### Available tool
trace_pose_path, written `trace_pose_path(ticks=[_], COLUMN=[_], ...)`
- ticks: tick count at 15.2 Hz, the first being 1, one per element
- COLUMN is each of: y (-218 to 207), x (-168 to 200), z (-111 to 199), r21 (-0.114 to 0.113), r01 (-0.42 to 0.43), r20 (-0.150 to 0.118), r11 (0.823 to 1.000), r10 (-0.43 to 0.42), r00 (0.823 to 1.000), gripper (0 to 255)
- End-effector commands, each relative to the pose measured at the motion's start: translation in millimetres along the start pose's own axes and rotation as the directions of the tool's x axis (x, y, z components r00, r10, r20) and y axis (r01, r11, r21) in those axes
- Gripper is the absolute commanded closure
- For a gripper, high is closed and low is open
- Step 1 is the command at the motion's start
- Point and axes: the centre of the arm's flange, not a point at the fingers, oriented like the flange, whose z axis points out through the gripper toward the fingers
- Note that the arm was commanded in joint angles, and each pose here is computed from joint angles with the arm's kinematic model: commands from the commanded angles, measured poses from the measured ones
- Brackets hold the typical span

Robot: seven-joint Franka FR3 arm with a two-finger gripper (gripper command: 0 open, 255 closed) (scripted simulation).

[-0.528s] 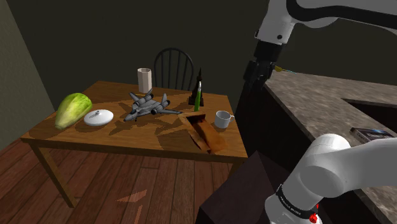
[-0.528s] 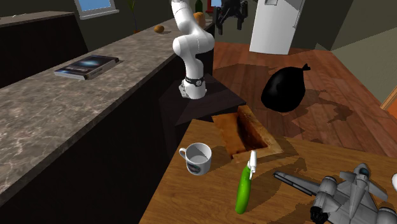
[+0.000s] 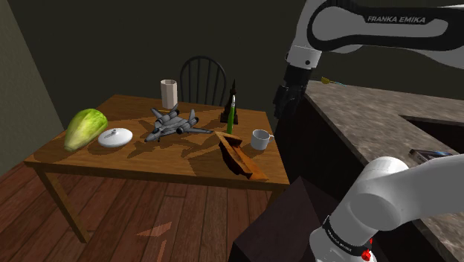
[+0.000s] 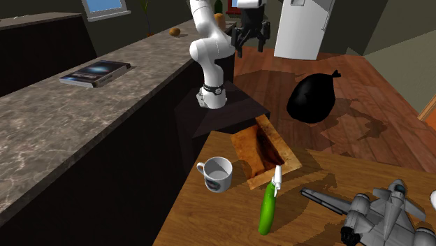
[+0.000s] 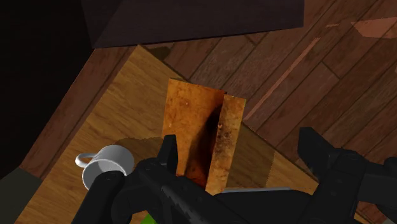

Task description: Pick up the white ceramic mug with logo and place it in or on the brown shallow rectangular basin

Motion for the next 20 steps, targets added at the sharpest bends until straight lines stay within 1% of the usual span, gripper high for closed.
trace_pose_path(ticks=[1, 20], y=[13.0, 128.2], x=[15.2, 155.4], z=[19.4, 185.6], r21=[-0.010, -0.098], r01=[0.003, 0.026], r20=[0.000, 0.020], r11=[1.000, 0.995], r10=[-0.003, -0.024], r00=[1.000, 1.000], gripper=[0, 0])
